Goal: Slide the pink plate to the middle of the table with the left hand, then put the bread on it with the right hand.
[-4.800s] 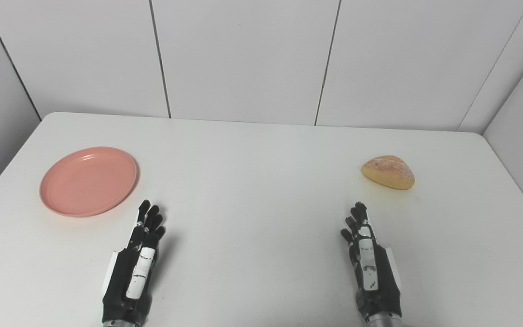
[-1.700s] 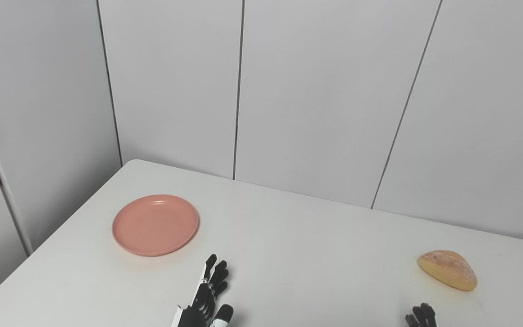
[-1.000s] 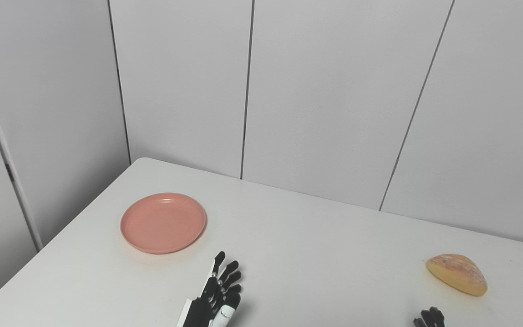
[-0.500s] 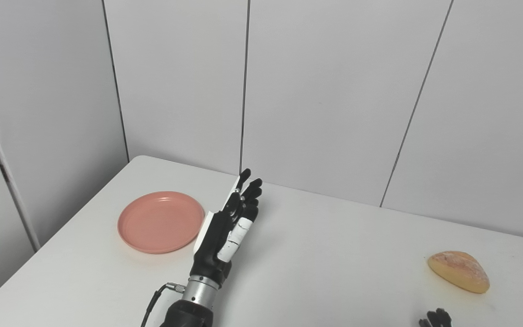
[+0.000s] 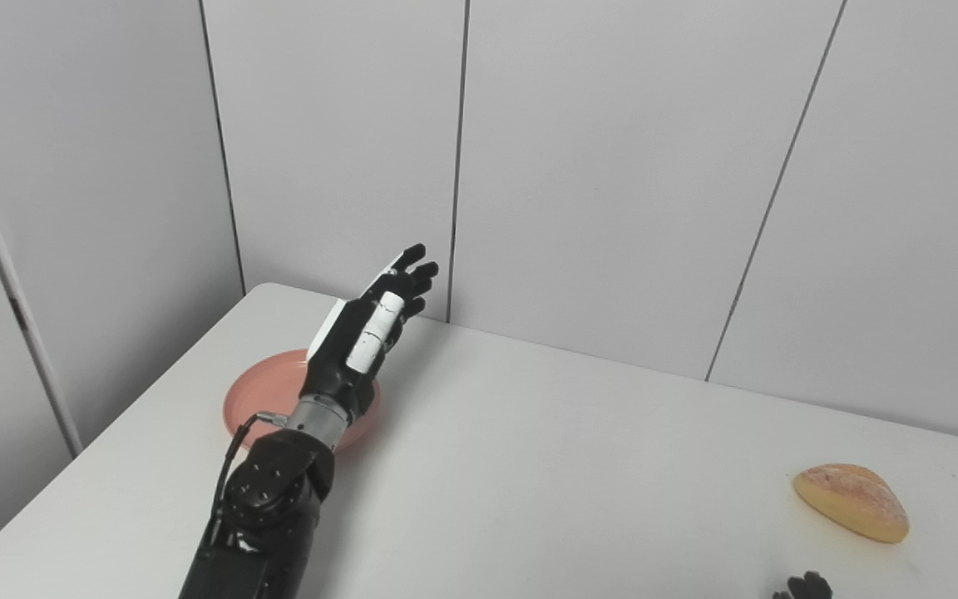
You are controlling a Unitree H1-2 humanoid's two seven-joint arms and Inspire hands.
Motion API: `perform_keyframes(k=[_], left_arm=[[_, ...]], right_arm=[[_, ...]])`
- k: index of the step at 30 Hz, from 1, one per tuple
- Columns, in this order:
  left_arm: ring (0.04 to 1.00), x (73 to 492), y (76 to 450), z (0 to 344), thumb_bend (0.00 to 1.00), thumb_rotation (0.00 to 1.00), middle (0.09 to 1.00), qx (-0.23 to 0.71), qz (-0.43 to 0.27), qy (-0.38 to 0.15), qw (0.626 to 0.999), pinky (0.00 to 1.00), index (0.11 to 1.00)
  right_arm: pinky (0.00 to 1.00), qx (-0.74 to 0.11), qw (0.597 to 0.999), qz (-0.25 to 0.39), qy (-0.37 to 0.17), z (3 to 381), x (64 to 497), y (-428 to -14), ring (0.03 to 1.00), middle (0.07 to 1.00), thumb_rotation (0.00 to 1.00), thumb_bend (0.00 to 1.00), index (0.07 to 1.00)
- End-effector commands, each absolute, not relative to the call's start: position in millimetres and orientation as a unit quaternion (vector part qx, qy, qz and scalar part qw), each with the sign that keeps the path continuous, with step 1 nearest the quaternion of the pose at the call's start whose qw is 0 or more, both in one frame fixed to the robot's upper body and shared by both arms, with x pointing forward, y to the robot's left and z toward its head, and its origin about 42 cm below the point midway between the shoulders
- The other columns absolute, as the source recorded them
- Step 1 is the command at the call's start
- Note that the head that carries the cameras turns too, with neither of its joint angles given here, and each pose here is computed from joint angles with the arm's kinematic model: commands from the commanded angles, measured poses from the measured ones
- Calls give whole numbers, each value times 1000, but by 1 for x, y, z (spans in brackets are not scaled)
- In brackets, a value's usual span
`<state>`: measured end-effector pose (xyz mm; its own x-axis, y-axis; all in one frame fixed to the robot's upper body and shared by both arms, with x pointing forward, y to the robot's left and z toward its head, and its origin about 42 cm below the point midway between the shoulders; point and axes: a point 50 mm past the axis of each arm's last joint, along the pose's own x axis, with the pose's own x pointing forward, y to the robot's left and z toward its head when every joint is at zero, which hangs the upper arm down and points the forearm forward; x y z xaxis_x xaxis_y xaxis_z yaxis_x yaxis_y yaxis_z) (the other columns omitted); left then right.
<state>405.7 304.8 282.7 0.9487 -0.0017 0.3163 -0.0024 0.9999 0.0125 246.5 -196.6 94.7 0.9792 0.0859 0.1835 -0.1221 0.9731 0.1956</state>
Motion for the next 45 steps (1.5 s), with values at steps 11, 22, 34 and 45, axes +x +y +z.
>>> perform_keyframes(k=[11, 22, 34, 45], left_arm=[[927, 439, 363, 330, 963, 813, 879, 21, 39, -149, 988, 990, 883], [954, 460, 424, 314, 965, 794, 917, 16, 2, -153, 988, 995, 926], [941, 468, 481, 288, 957, 781, 931, 0, 22, -154, 988, 975, 965], [919, 463, 516, 274, 946, 750, 906, -3, 79, -151, 985, 952, 945]], right_arm=[[1000, 82, 996, 26, -31, 75, 251, -222, 1000, 1000, 1000, 883, 1000], [1000, 84, 996, 26, -31, 74, 252, -222, 1000, 1000, 1000, 866, 1000], [1000, 78, 996, 27, -29, 74, 250, -224, 1000, 1000, 1000, 866, 1000], [1000, 71, 997, 28, -28, 74, 248, -227, 994, 1000, 1000, 874, 1000]])
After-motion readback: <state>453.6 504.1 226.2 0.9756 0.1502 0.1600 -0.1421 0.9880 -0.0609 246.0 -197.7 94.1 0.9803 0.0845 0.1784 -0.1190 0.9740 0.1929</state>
